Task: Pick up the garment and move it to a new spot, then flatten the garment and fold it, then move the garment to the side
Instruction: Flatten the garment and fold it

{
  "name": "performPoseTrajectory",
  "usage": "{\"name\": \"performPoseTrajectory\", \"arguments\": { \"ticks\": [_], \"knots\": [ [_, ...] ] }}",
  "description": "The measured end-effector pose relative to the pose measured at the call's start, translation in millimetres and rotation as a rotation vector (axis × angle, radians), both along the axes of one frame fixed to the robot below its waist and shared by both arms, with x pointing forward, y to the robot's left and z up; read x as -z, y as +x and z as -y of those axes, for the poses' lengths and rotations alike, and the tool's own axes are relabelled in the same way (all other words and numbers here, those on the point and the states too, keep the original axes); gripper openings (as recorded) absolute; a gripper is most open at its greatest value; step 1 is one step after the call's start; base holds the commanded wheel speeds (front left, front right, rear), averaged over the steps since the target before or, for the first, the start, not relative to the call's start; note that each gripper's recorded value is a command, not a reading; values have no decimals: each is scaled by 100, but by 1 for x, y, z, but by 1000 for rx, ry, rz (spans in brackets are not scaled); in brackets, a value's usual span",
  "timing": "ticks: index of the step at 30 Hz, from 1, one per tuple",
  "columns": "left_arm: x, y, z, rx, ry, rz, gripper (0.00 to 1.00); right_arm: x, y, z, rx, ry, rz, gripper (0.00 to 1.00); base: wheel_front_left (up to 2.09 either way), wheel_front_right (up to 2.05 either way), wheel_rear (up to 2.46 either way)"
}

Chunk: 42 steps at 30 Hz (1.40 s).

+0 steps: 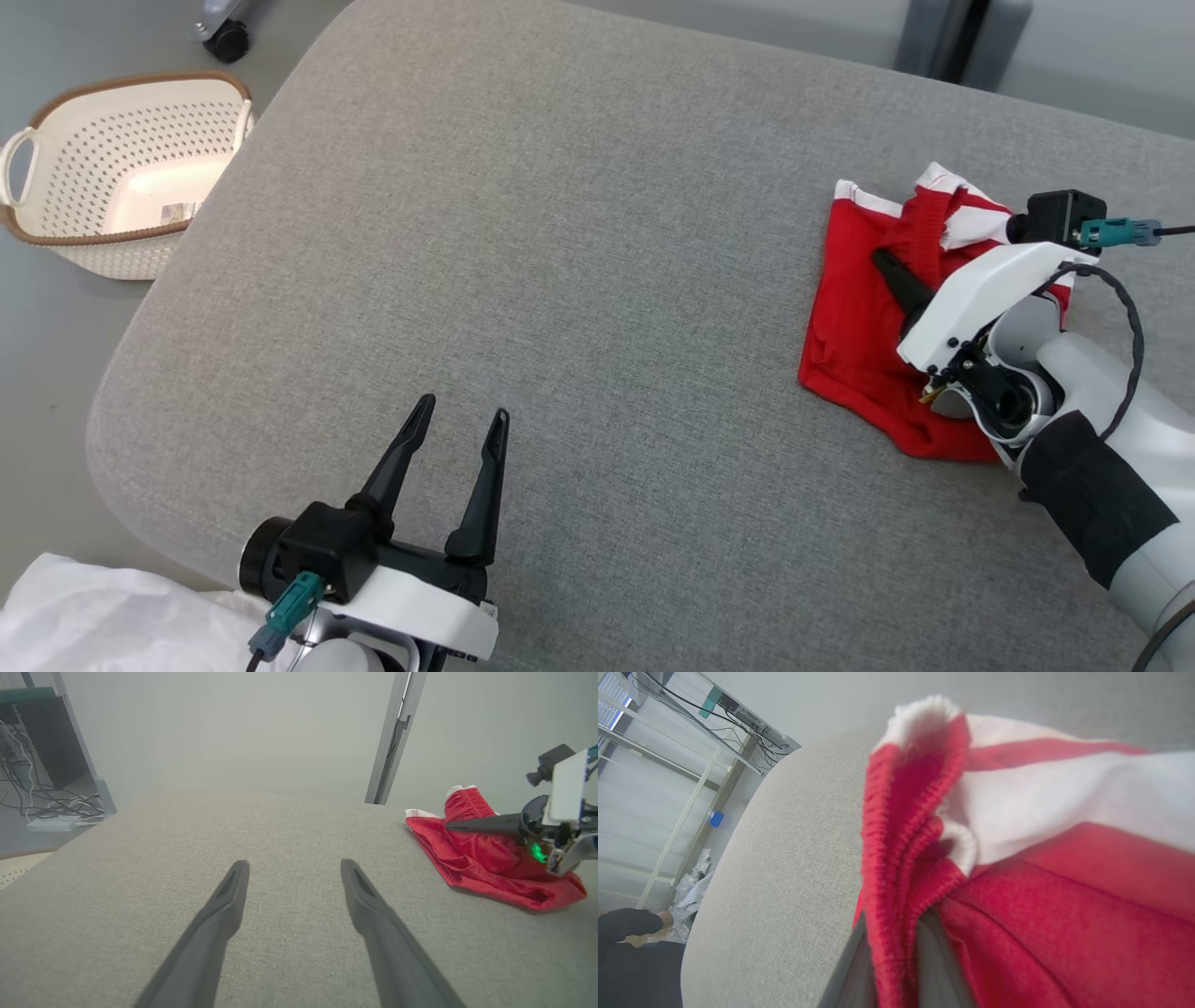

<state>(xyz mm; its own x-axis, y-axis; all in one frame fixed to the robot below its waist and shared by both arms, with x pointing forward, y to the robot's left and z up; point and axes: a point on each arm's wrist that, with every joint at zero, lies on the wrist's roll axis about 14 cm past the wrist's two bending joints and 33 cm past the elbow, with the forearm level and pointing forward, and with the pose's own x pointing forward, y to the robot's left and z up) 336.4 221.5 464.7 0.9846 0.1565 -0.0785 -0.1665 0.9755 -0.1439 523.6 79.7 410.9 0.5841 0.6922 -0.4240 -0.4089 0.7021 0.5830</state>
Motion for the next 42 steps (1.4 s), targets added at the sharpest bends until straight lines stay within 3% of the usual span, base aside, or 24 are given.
{"name": "performPoseTrajectory", "arguments": {
  "ticks": [5, 6, 7, 8, 9, 14, 30, 33, 37, 42],
  "knots": [
    [2, -1, -2, -9, 1, -8, 100, 5, -6, -12, -29, 11, -25, 0, 0, 0, 0],
    [1, -1, -2, -9, 1, -7, 100, 7, -5, -11, -21, 11, -32, 15, 0, 0, 0],
    [1, 0, -2, -9, 1, -6, 100, 9, -5, -9, -14, 4, -36, 47, 0, 0, 0],
    [1, 0, -2, -9, 2, -5, 100, 11, -4, -7, -8, -3, -34, 88, 0, 0, 0],
    [0, 1, -2, -8, 3, -3, 100, 13, -6, -6, -11, -10, -43, 100, 0, 0, 0],
    [-1, 1, -1, -8, 2, 2, 100, 7, -9, -9, -20, -6, -30, 100, 0, 0, 0],
    [-29, -2, 16, 57, -7, 110, 100, -78, -46, -16, -69, 87, 134, 100, 0, 0, 0],
    [-33, -5, 22, 74, -16, 128, 100, -101, -47, -6, -64, 74, 244, 100, 0, 0, 0],
    [-49, -5, 28, 96, -20, 182, 100, -131, -45, 20, -61, -5, 480, 100, 0, 0, 0],
    [-65, -1, 33, 112, -46, 239, 100, -149, -46, 57, -68, -138, 670, 100, 0, 0, 0]
  ]
}}
